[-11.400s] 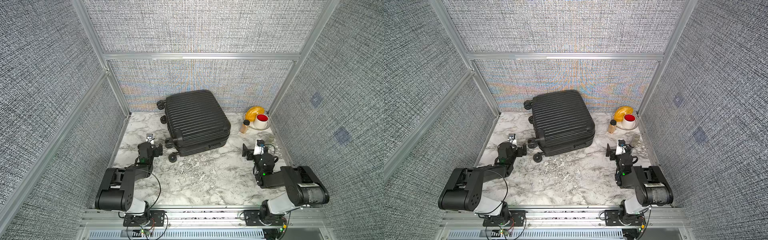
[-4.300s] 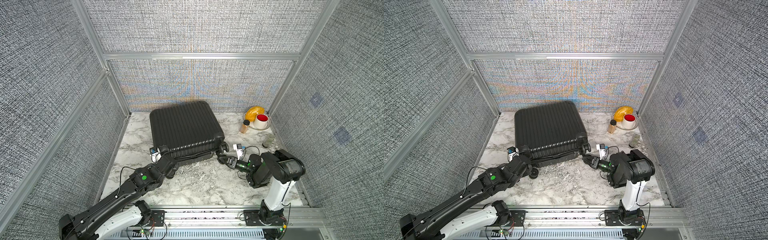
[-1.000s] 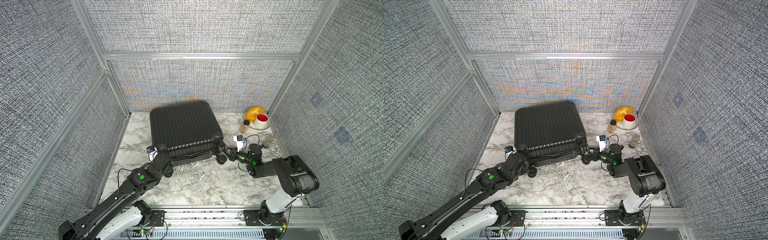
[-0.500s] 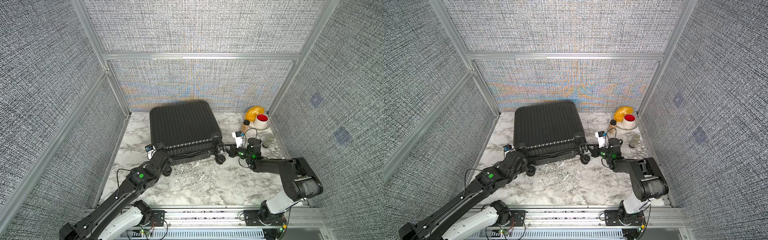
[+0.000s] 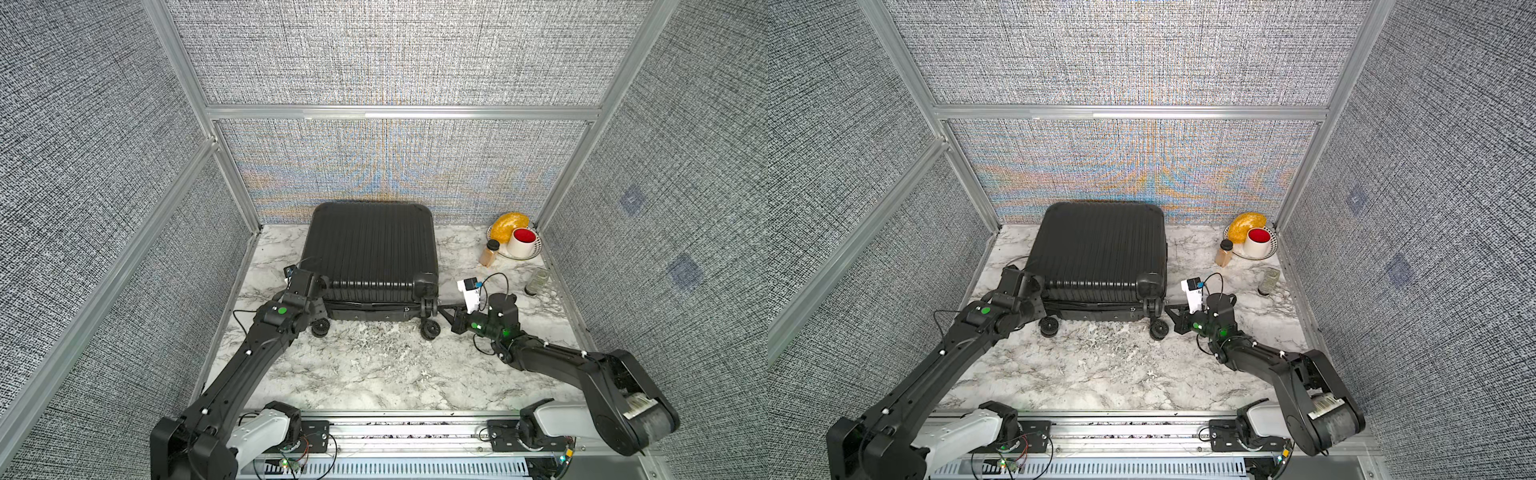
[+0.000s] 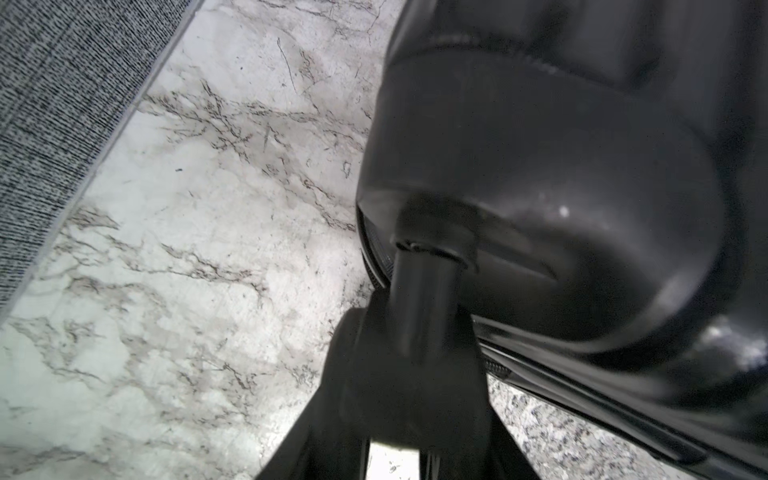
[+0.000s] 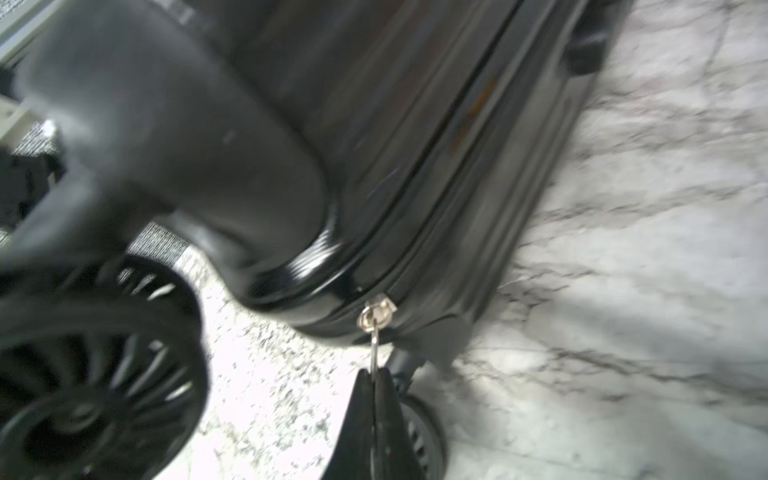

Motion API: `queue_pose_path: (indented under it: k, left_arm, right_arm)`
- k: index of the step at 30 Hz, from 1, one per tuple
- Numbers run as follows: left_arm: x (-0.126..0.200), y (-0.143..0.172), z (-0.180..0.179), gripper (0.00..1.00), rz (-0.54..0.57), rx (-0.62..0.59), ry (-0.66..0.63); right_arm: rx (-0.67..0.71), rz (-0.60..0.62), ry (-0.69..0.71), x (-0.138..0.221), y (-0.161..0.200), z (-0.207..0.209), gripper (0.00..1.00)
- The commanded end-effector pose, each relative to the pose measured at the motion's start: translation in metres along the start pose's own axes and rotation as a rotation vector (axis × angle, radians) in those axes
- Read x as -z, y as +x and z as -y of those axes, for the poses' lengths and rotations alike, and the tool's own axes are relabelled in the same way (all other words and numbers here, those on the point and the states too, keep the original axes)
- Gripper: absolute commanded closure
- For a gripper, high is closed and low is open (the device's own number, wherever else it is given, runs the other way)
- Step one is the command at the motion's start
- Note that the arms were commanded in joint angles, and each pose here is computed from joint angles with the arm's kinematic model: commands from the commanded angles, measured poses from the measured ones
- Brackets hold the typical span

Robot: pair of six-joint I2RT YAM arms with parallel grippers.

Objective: Open the suitcase zippers
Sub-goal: Adjust the suitcase at the center of the board, then unzip the zipper on the suitcase.

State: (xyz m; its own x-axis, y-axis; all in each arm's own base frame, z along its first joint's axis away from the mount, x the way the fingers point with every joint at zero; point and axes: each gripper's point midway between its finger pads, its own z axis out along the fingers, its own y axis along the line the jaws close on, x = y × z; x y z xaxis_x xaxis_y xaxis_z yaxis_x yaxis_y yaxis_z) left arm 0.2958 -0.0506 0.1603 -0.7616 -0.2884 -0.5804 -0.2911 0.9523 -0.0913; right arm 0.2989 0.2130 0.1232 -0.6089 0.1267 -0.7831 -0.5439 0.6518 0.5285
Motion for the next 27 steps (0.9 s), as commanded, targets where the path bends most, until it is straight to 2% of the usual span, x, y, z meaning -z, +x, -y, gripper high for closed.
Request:
queue_pose_path:
  k: [1, 7, 11, 13, 16, 20, 25, 27]
  left_arm:
    - [-0.010, -0.020, -0.007, 0.69, 0.030, 0.044, -0.085]
    - [-0.012, -0.038, -0.007, 0.45, 0.043, 0.056, -0.097]
    - [0.010, -0.027, -0.020, 0.20, 0.057, 0.082, -0.092]
    - [0.026, -0.016, -0.022, 0.12, 0.038, 0.041, -0.046]
    - [0.051, 0.002, -0.013, 0.11, 0.072, 0.046, 0.073]
    - [0.088, 0.019, 0.024, 0.12, 0.139, -0.022, 0.259]
    - [0.118, 0.041, 0.120, 0.14, 0.173, -0.202, 0.520]
    - [0.128, 0.051, 0.161, 0.14, 0.194, -0.294, 0.583]
  right_arm:
    - [-0.012, -0.006, -0.018, 0.000, 0.009, -0.015, 1.00]
    - [-0.003, -0.020, -0.021, -0.003, 0.020, -0.023, 1.00]
    - [0.016, -0.038, 0.014, -0.006, 0.021, -0.015, 1.00]
    - [0.020, -0.036, 0.014, -0.007, 0.019, -0.014, 1.00]
    - [0.033, -0.040, 0.007, -0.007, 0.019, -0.014, 1.00]
    - [0.038, -0.039, 0.008, -0.007, 0.017, -0.011, 1.00]
    - [0.036, -0.019, 0.004, -0.004, 0.014, -0.006, 1.00]
    - [0.029, -0.011, -0.003, -0.002, 0.012, -0.003, 1.00]
